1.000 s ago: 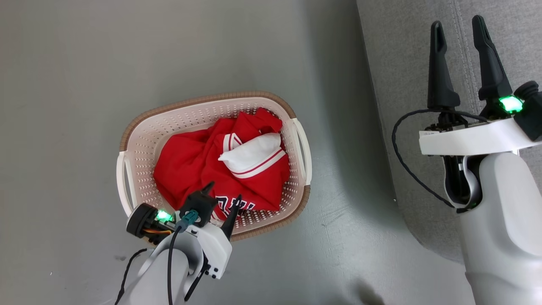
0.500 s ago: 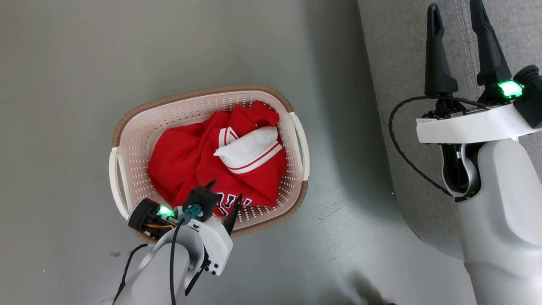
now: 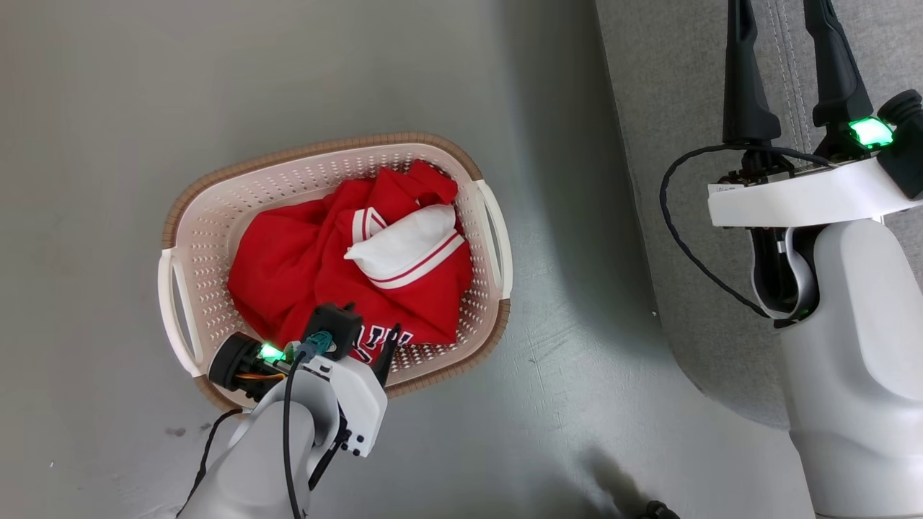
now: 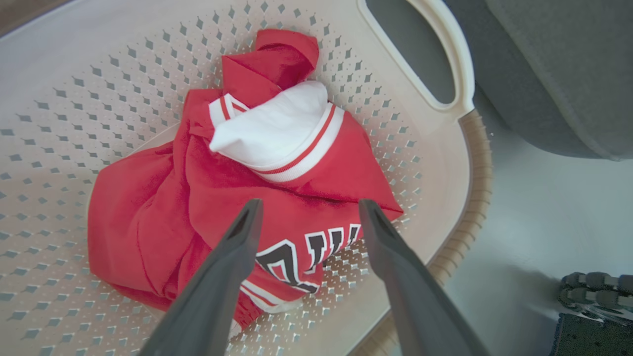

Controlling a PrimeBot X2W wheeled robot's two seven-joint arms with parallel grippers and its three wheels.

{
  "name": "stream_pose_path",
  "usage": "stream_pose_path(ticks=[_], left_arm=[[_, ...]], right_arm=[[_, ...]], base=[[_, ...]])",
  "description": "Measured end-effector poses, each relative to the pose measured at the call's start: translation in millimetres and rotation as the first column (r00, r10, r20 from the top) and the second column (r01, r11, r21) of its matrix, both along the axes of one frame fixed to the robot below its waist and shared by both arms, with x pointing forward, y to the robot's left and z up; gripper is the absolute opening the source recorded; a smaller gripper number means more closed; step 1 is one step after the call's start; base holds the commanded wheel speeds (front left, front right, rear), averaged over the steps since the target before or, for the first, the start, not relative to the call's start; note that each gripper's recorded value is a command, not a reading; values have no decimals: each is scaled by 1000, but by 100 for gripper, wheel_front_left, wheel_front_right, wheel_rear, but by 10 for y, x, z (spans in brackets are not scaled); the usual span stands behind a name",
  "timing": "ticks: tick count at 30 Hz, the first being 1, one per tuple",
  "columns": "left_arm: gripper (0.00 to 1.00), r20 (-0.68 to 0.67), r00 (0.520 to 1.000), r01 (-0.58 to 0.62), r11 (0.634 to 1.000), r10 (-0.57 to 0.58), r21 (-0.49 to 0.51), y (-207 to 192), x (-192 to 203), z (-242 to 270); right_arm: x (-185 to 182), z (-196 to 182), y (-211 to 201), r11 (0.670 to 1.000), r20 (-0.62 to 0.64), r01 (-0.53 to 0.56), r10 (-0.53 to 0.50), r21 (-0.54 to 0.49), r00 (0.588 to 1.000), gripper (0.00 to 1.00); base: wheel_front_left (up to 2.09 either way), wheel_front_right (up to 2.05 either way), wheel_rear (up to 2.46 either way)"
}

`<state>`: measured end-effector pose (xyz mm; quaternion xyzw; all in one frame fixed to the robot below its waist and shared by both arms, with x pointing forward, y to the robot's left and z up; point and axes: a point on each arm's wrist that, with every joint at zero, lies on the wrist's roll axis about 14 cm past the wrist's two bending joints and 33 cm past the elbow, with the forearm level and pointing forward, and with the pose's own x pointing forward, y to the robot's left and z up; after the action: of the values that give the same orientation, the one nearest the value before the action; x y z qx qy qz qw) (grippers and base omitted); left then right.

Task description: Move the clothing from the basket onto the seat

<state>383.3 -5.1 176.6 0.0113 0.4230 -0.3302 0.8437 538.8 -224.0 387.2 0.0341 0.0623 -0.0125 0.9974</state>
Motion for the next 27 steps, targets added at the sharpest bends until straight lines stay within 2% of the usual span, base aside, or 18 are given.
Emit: stream_pose_path(ticks=[10, 27], left_arm=[[100, -57, 998, 1, 999, 2, 48, 47, -91, -187], [100, -35, 997, -57, 979, 65, 194, 249, 35, -368]], right_arm=[[51, -58, -30, 1000, -6, 0, -1, -11, 1000, 100], [76, -167, -59, 1000, -24, 7, -8, -10, 1000, 100]], base=[[0, 0, 0], [0, 0, 0]])
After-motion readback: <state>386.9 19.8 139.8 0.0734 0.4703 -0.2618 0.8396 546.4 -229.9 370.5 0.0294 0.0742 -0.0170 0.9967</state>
